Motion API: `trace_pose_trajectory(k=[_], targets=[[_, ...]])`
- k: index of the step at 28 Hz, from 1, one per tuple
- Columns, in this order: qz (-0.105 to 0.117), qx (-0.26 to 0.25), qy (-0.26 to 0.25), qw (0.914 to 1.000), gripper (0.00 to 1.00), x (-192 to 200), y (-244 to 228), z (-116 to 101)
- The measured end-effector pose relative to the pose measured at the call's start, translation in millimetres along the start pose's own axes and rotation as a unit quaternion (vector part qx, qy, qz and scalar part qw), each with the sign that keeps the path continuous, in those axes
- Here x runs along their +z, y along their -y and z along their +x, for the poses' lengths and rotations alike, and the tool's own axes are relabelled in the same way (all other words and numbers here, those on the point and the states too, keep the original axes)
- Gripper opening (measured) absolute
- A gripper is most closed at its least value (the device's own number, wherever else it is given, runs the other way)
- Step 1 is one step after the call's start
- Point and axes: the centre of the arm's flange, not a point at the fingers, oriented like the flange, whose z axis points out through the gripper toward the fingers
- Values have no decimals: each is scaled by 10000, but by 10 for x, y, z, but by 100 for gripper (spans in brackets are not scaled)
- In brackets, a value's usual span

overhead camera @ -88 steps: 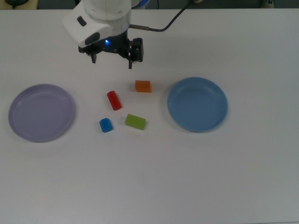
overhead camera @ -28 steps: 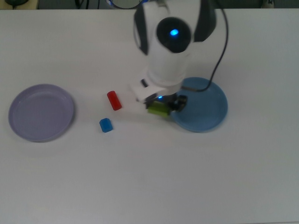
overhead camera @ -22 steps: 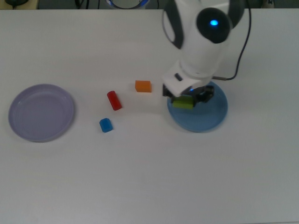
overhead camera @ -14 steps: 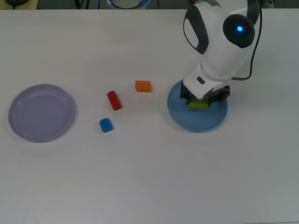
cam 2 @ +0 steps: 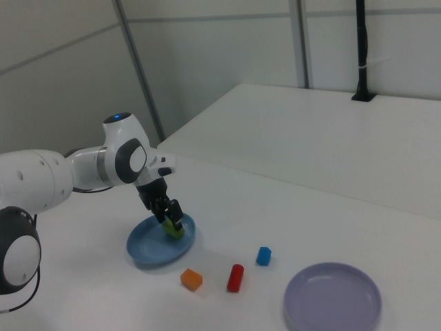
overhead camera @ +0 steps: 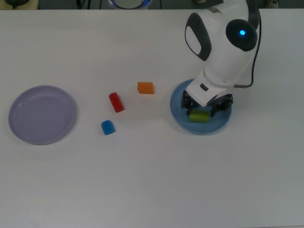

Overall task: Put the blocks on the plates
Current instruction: 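Move the gripper over the orange block and lower around it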

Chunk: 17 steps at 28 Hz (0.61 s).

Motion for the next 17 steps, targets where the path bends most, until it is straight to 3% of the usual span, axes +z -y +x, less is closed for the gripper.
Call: trace_pose_trajectory(k=[6,13,17], targets=[[-96,-18,42,9999,100,59,-41,3],[-308,-428,399,9978,100,21,-342,17],[-263,-837,619,9942,100,-64,-634,27]])
